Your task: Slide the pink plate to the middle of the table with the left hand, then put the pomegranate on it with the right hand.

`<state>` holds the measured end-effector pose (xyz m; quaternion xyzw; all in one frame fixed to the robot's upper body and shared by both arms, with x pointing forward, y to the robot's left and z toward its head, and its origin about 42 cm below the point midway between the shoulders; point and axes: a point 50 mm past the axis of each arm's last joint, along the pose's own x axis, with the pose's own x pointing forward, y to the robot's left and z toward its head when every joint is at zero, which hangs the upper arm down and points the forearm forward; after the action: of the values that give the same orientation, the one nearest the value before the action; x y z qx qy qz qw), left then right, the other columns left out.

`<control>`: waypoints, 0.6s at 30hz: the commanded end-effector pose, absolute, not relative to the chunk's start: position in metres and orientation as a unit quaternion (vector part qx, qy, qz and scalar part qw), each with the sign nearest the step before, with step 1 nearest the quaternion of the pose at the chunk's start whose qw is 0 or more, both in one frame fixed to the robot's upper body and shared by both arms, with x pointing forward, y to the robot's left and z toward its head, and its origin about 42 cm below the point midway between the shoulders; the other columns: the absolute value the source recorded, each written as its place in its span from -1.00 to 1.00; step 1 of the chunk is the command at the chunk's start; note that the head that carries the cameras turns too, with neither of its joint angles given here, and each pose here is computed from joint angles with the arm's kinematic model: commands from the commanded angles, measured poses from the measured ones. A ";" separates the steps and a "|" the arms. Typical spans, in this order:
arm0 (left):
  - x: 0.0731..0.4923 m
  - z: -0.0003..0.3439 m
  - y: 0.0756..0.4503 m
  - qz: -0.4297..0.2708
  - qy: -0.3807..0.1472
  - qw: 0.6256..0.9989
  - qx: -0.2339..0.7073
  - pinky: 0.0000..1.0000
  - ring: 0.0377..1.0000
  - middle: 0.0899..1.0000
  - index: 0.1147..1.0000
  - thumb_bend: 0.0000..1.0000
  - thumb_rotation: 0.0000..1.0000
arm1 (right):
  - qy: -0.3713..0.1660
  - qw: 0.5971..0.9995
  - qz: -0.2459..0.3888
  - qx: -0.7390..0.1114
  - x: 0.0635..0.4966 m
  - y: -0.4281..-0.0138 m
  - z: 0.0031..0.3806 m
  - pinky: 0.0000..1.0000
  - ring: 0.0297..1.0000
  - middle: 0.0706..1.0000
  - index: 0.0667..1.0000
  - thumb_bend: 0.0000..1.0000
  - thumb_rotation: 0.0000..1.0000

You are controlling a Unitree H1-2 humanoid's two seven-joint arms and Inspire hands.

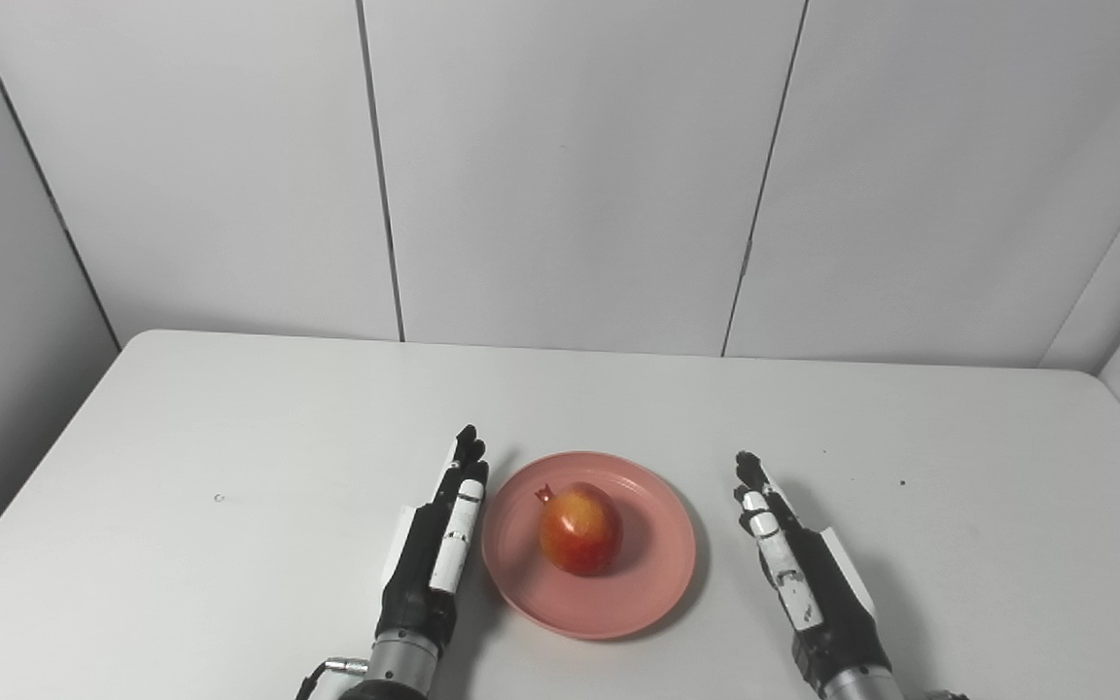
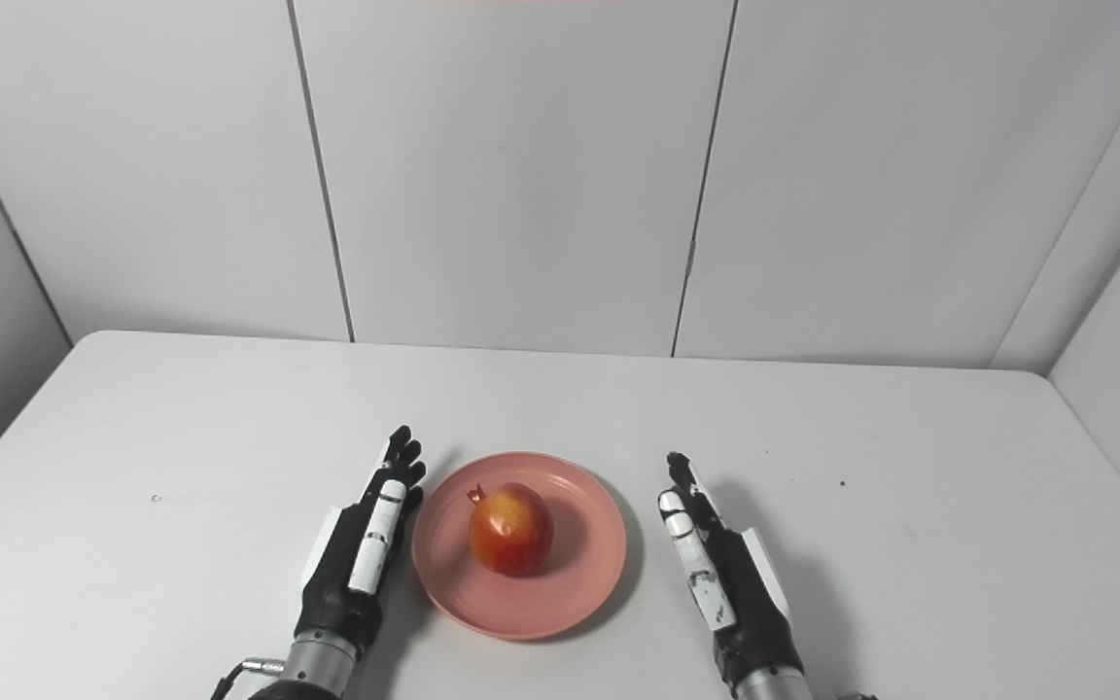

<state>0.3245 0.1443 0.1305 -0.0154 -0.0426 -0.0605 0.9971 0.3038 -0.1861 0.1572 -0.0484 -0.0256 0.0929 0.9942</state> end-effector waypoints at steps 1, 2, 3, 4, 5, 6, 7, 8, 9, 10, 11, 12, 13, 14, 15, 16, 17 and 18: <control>0.327 0.141 0.142 -0.065 -0.064 0.996 -0.015 1.00 0.98 1.00 0.98 -0.18 1.00 | -0.072 0.992 0.091 -0.041 0.305 -0.184 0.175 1.00 0.99 0.99 0.95 -0.53 1.00; 0.327 0.141 0.142 -0.065 -0.064 0.996 -0.015 1.00 0.98 1.00 0.98 -0.18 1.00 | -0.073 0.992 0.091 -0.039 0.305 -0.184 0.175 1.00 0.99 1.00 0.95 -0.53 1.00; 0.327 0.141 0.142 -0.065 -0.064 0.996 -0.014 1.00 0.98 1.00 0.98 -0.18 1.00 | -0.073 0.992 0.091 -0.038 0.305 -0.184 0.175 1.00 0.99 1.00 0.95 -0.54 1.00; 0.328 0.141 0.142 -0.066 -0.064 0.996 -0.014 1.00 0.98 1.00 0.98 -0.18 1.00 | -0.074 0.992 0.090 -0.038 0.305 -0.184 0.175 1.00 0.99 1.00 0.95 -0.54 1.00; 0.328 0.140 0.142 -0.066 -0.064 0.996 -0.015 1.00 0.98 1.00 0.98 -0.18 1.00 | -0.075 0.992 0.091 -0.037 0.304 -0.184 0.175 1.00 0.99 1.00 0.95 -0.54 1.00; 0.328 0.140 0.142 -0.066 -0.064 0.996 -0.015 1.00 0.98 1.00 0.98 -0.17 1.00 | -0.076 0.992 0.092 -0.036 0.304 -0.184 0.175 1.00 0.99 1.00 0.96 -0.52 1.00; 0.328 0.140 0.142 -0.066 -0.063 0.996 -0.016 1.00 0.98 1.00 0.98 -0.17 1.00 | -0.077 0.992 0.092 -0.034 0.304 -0.184 0.176 1.00 0.99 1.00 0.96 -0.52 1.00; 0.328 0.141 0.142 -0.067 -0.063 0.996 -0.017 1.00 0.98 1.00 0.98 -0.18 1.00 | -0.077 0.992 0.092 -0.032 0.303 -0.184 0.176 1.00 0.99 1.00 0.96 -0.52 1.00; 0.328 0.141 0.142 -0.067 -0.063 0.996 -0.017 1.00 0.98 1.00 0.98 -0.18 1.00 | -0.077 0.992 0.092 -0.031 0.303 -0.183 0.176 1.00 0.99 1.00 0.96 -0.51 1.00; 0.328 0.141 0.142 -0.067 -0.063 0.996 -0.017 1.00 0.98 1.00 0.98 -0.18 1.00 | -0.078 0.992 0.092 -0.030 0.303 -0.183 0.177 1.00 0.99 1.00 0.96 -0.50 1.00; 0.328 0.140 0.142 -0.067 -0.064 0.996 -0.017 1.00 0.98 1.00 0.98 -0.18 1.00 | -0.078 0.992 0.092 -0.028 0.304 -0.184 0.177 1.00 0.99 1.00 0.96 -0.50 1.00; 0.328 0.140 0.142 -0.066 -0.065 0.996 -0.018 1.00 0.97 1.00 0.98 -0.19 1.00 | -0.079 0.992 0.093 -0.028 0.304 -0.184 0.177 1.00 0.99 1.00 0.96 -0.48 1.00; 0.328 0.140 0.142 -0.066 -0.065 0.996 -0.019 1.00 0.97 1.00 0.98 -0.19 1.00 | -0.079 0.992 0.093 -0.027 0.305 -0.184 0.177 1.00 0.99 1.00 0.96 -0.48 1.00; 0.327 0.140 0.142 -0.066 -0.065 0.996 -0.019 1.00 0.97 1.00 0.98 -0.20 1.00 | -0.079 0.992 0.093 -0.026 0.305 -0.184 0.178 1.00 1.00 1.00 0.96 -0.48 1.00; 0.327 0.140 0.142 -0.067 -0.064 0.996 -0.018 1.00 0.97 1.00 0.99 -0.19 1.00 | -0.079 0.992 0.093 -0.025 0.305 -0.184 0.178 1.00 1.00 1.00 0.96 -0.48 1.00; 0.327 0.139 0.142 -0.067 -0.064 0.996 -0.017 1.00 0.97 1.00 0.99 -0.18 1.00 | -0.079 0.992 0.093 -0.024 0.305 -0.184 0.179 1.00 1.00 1.00 0.96 -0.48 1.00; 0.327 0.139 0.142 -0.067 -0.063 0.996 -0.017 1.00 0.97 1.00 0.98 -0.18 1.00 | -0.079 0.992 0.093 -0.023 0.305 -0.184 0.179 1.00 1.00 1.00 0.96 -0.48 1.00; 0.327 0.139 0.142 -0.067 -0.063 0.996 -0.017 1.00 0.97 0.99 0.98 -0.17 1.00 | -0.079 0.992 0.093 -0.023 0.305 -0.183 0.180 1.00 1.00 1.00 0.96 -0.48 1.00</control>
<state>0.3245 0.1443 0.1304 -0.0153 -0.0425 -0.0625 0.9970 0.3015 -0.1855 0.1601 -0.0293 -0.0309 0.0941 0.9946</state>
